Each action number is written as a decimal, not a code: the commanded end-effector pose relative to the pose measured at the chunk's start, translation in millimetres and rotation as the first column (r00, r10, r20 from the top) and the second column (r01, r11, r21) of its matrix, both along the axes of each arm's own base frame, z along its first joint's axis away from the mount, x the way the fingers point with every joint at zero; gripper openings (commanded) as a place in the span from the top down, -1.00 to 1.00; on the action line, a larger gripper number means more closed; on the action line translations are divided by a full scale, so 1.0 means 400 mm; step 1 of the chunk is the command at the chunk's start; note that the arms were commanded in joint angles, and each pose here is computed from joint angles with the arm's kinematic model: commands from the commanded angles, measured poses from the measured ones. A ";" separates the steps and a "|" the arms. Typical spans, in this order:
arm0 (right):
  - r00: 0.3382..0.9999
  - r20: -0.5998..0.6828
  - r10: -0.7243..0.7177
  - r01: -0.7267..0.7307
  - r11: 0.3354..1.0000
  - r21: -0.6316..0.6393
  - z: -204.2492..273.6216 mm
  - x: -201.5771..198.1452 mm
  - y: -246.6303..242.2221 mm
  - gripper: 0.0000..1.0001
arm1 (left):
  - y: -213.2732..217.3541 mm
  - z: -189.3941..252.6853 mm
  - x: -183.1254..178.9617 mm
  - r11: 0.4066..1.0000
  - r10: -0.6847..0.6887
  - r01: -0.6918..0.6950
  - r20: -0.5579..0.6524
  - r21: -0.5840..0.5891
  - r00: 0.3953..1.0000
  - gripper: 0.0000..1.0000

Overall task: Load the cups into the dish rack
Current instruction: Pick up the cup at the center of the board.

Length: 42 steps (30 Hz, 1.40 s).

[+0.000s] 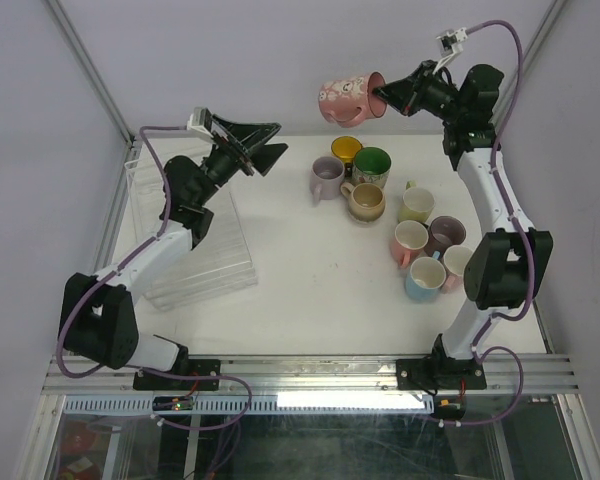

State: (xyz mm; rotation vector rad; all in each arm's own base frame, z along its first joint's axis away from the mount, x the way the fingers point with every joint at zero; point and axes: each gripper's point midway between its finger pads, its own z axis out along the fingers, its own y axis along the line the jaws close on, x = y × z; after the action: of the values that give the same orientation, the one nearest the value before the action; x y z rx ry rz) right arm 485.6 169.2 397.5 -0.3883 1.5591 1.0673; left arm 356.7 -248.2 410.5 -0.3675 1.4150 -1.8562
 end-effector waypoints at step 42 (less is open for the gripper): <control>0.936 0.331 0.122 -0.182 0.971 0.157 0.277 -0.202 0.054 1.00 | -0.361 0.173 0.005 0.921 -0.291 0.300 0.072 -0.249 0.954 -0.20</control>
State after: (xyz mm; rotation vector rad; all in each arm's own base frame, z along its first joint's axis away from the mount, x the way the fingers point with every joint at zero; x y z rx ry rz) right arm 445.6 188.5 449.7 -0.4448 1.3291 1.2456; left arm 370.1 -395.0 448.2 -0.3074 1.3582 -2.2371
